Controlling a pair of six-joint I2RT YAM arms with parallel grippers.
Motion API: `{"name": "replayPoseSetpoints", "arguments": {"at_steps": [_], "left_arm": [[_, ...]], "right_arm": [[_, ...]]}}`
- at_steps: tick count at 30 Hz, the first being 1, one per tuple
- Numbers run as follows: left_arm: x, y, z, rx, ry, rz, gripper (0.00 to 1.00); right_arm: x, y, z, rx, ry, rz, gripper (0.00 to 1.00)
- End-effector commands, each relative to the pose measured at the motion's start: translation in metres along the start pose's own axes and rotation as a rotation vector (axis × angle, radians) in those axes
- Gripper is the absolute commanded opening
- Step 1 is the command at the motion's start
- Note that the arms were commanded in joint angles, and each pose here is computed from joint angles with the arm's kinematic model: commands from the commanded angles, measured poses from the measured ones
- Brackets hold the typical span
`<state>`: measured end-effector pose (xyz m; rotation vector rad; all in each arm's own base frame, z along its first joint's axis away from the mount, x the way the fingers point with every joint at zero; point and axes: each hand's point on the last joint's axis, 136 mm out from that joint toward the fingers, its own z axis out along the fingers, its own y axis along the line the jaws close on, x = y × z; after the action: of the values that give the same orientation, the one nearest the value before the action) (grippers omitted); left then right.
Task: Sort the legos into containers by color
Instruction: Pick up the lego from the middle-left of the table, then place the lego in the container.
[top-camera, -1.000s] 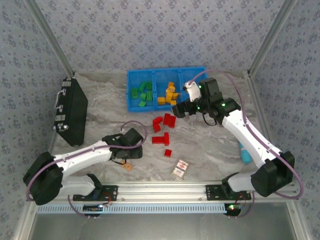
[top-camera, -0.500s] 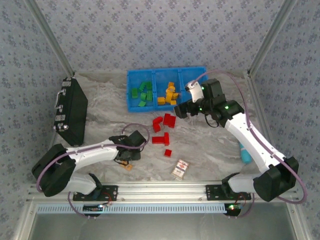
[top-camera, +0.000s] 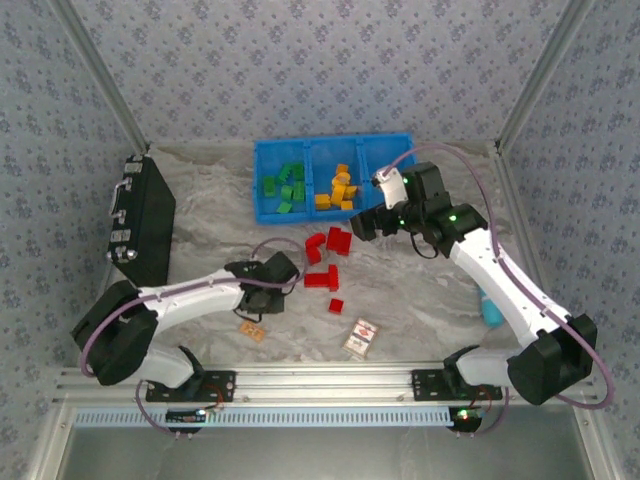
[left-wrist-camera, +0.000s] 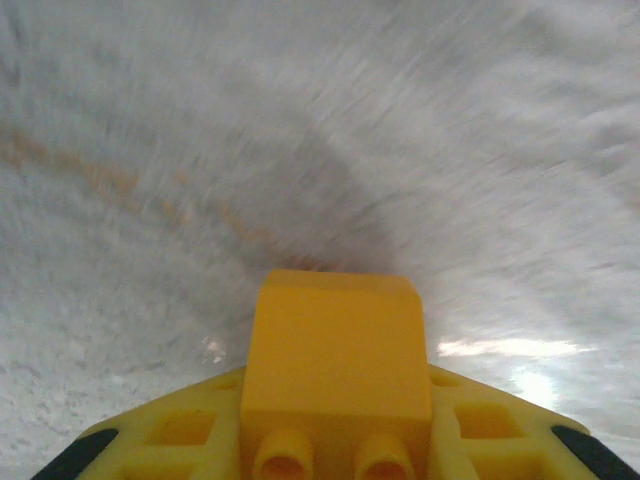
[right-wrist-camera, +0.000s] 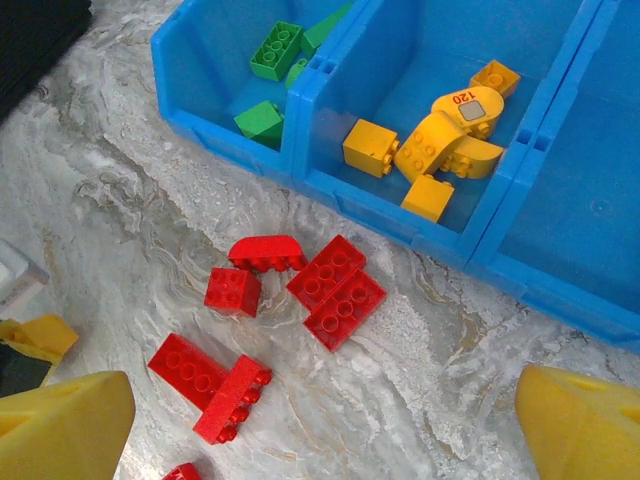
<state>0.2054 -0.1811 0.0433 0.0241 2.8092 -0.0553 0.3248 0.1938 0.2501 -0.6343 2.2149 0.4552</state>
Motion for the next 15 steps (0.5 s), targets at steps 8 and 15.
{"name": "replayPoseSetpoints", "arguments": {"at_steps": [8, 15], "left_arm": [[-0.17, -0.08, -0.072, 0.187, -0.355, 0.071, 0.32], [-0.263, -0.143, -0.064, 0.26, -0.471, 0.145, 0.32]], "right_arm": [[0.01, -0.006, -0.01, 0.006, -0.045, 0.041, 1.0], [0.023, -0.002, -0.003, -0.013, -0.037, 0.117, 1.0]]}}
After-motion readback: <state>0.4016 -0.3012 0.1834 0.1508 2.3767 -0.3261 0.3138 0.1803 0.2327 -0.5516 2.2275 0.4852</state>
